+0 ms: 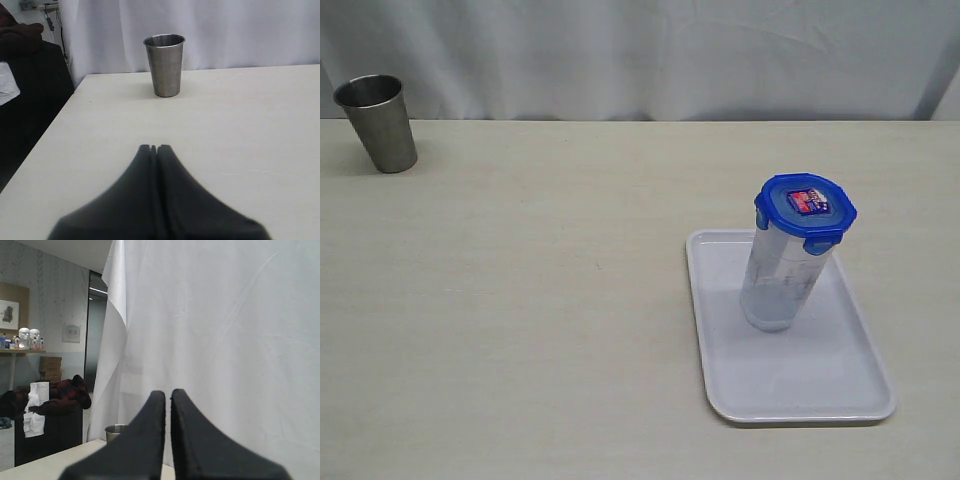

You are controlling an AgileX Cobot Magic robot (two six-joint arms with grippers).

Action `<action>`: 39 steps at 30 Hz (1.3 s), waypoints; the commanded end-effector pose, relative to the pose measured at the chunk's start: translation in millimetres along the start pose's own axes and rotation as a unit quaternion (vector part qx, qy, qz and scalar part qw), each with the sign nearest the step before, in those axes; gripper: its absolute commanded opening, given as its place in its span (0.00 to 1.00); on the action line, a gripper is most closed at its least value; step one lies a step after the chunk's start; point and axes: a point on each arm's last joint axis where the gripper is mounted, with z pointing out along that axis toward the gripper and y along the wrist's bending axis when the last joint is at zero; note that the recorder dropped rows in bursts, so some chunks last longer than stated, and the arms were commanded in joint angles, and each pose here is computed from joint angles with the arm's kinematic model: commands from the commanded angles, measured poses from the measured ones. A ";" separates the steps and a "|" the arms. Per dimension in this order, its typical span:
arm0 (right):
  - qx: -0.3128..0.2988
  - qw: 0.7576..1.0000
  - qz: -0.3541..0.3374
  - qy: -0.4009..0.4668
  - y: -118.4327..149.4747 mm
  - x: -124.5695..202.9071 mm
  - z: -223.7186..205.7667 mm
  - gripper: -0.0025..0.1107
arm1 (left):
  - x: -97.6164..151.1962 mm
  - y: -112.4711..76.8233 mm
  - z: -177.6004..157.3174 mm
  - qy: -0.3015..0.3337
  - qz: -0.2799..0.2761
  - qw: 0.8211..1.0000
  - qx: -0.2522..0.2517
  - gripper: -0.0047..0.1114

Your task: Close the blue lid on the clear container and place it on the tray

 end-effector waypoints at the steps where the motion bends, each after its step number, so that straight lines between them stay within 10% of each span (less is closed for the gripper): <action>1: 0.002 1.000 -0.003 0.001 -0.3 1.0 -1.0 0.06 | 0.8 -0.2 0.2 -0.001 0.003 1.000 0.001 0.04; 39: 0.002 1.000 -0.003 0.001 -0.3 1.0 -1.0 0.06 | 0.8 -4.1 0.1 -0.002 0.009 0.999 0.036 0.04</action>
